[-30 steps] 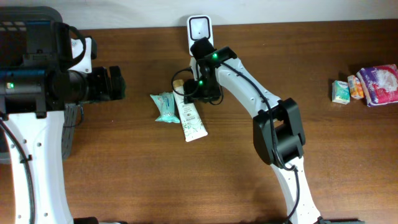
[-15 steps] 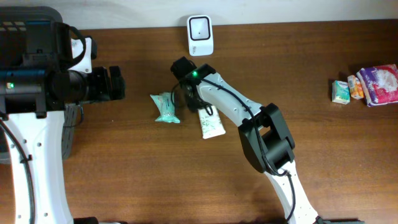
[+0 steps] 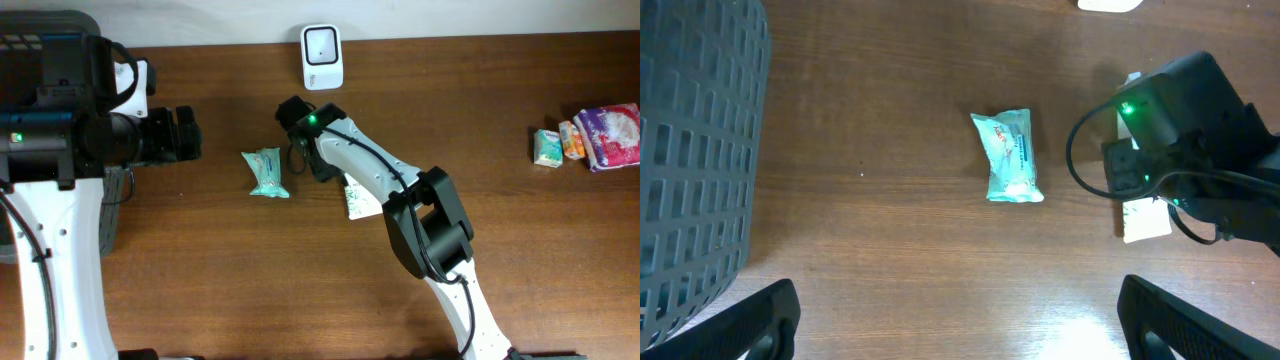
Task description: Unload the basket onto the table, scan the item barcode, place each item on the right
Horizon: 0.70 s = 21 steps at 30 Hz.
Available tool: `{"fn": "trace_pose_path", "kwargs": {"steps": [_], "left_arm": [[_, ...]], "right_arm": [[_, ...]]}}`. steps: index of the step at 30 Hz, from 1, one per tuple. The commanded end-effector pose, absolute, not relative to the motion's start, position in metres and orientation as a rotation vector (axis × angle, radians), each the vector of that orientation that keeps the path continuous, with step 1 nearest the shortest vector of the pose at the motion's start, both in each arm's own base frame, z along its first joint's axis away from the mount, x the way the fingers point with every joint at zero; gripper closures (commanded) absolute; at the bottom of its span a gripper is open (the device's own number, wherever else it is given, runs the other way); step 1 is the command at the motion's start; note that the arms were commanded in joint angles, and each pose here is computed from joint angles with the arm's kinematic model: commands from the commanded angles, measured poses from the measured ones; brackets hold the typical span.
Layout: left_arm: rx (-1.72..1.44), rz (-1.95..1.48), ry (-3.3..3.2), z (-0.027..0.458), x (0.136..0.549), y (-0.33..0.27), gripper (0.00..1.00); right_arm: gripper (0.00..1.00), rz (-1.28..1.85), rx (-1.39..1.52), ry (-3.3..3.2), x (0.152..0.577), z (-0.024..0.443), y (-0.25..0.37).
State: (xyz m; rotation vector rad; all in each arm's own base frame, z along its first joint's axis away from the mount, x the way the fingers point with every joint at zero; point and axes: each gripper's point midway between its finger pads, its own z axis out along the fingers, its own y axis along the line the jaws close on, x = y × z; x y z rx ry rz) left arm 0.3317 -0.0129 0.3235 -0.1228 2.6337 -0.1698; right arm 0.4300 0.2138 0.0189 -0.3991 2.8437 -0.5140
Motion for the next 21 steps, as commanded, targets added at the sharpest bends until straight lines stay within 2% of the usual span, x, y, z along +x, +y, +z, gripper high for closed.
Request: {"fn": "trace_pose_path", "kwargs": {"steps": [1,4,5,8,10,11,13,14,17,21], "left_arm": [[-0.100,-0.180,2.627,0.326,0.331,-0.015,0.01],[-0.100,-0.180,2.627,0.326,0.331,-0.015,0.01],[-0.100,-0.180,2.627,0.326,0.331,-0.015,0.01],[-0.100,-0.180,2.627,0.326,0.331,-0.015,0.01],[-0.100,-0.180,2.627,0.326,0.331,-0.015,0.01],[-0.100,-0.180,2.627,0.326,0.331,-0.015,0.01],[-0.100,-0.180,2.627,0.326,0.331,-0.015,0.01],[-0.100,-0.180,2.627,0.326,0.331,-0.015,0.01],[-0.100,-0.180,2.627,0.326,0.331,-0.015,0.01],[-0.100,-0.180,2.627,0.326,0.331,-0.015,0.01]], "right_arm": [[0.47,-0.556,-0.369,2.822,0.433,0.020,0.206],[0.59,-0.562,-0.372,2.827,0.429,0.006,0.203],[0.71,-0.558,-0.376,2.839,0.426,0.002,0.203],[0.78,-0.267,-0.364,2.917,0.427,0.016,0.232],[0.79,0.108,-0.423,2.985,0.428,0.035,0.257],[0.79,0.395,-0.455,3.014,0.424,0.046,0.271],[0.79,0.853,-0.457,3.017,0.418,0.060,0.276],[0.79,0.968,-0.402,3.029,0.417,0.057,0.267],[0.80,1.074,-0.225,3.096,0.411,0.030,0.229],[0.80,1.067,-0.036,3.073,0.432,0.022,0.171]]}}
